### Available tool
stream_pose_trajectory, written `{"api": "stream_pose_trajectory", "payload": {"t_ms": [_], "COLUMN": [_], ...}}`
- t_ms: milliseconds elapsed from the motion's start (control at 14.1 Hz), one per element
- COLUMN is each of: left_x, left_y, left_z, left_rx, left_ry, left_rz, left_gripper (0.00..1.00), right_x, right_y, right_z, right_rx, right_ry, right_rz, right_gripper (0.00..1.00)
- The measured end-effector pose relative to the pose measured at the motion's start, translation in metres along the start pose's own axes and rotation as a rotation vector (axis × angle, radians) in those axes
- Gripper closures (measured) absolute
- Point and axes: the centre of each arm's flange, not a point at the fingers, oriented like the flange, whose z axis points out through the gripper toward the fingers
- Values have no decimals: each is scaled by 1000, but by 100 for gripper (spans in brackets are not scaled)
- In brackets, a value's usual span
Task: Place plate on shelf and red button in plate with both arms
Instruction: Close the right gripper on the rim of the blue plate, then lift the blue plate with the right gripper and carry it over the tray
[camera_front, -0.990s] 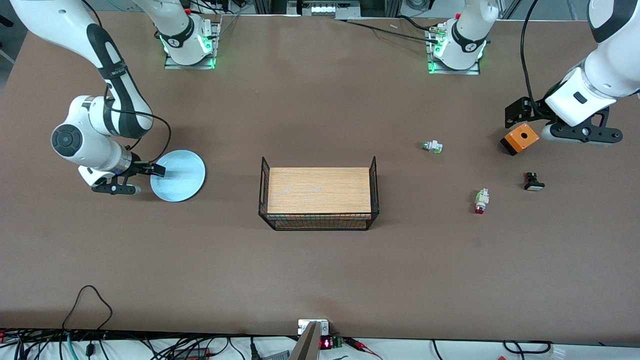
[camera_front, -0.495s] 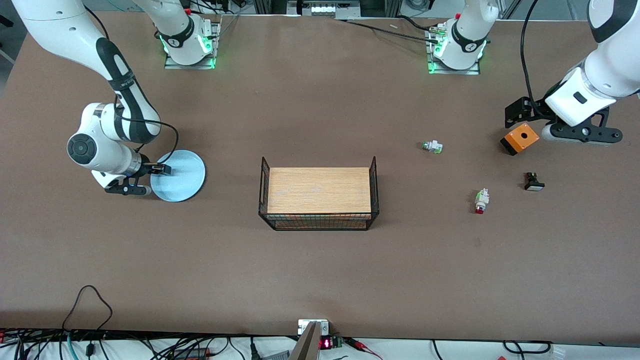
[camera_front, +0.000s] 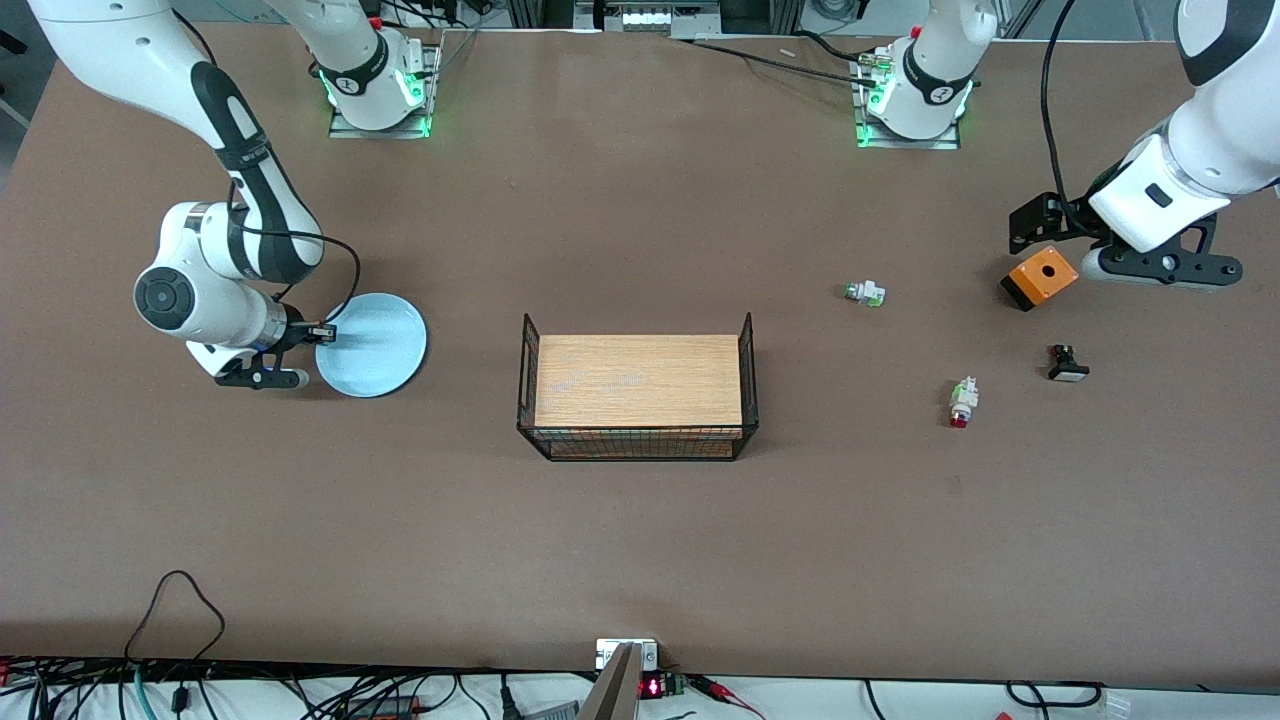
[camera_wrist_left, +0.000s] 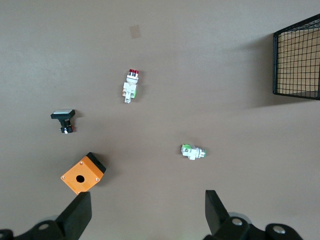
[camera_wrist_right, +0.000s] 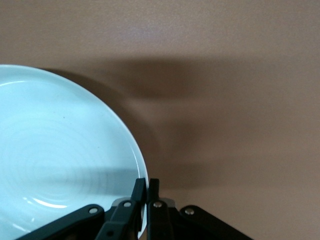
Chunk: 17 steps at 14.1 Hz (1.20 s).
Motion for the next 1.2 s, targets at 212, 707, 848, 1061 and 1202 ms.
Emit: {"api": "stream_pose_trajectory", "payload": {"t_ms": [212, 707, 848, 1061, 1202], "left_x": [0, 0, 0, -1, -1], "left_y": [0, 3, 3, 3, 3], "left_z": [0, 0, 0, 0, 1], "left_rx": [0, 1, 1, 1, 1], "left_ry": [-1, -1, -1, -6, -9], "left_rz": [1, 5, 5, 6, 6], "left_gripper": [0, 0, 0, 0, 0], "right_x": [-1, -23, -26, -35, -43], "right_y": [-5, -14, -24, -73, -119], "right_z": [-59, -216, -253, -296, -318], "right_rx": [-1, 122, 170, 262, 275], "right_ry": [-42, -39, -48, -79, -84], "right_rz": [-9, 57, 148, 329, 421], "right_gripper": [97, 97, 97, 97, 97]}}
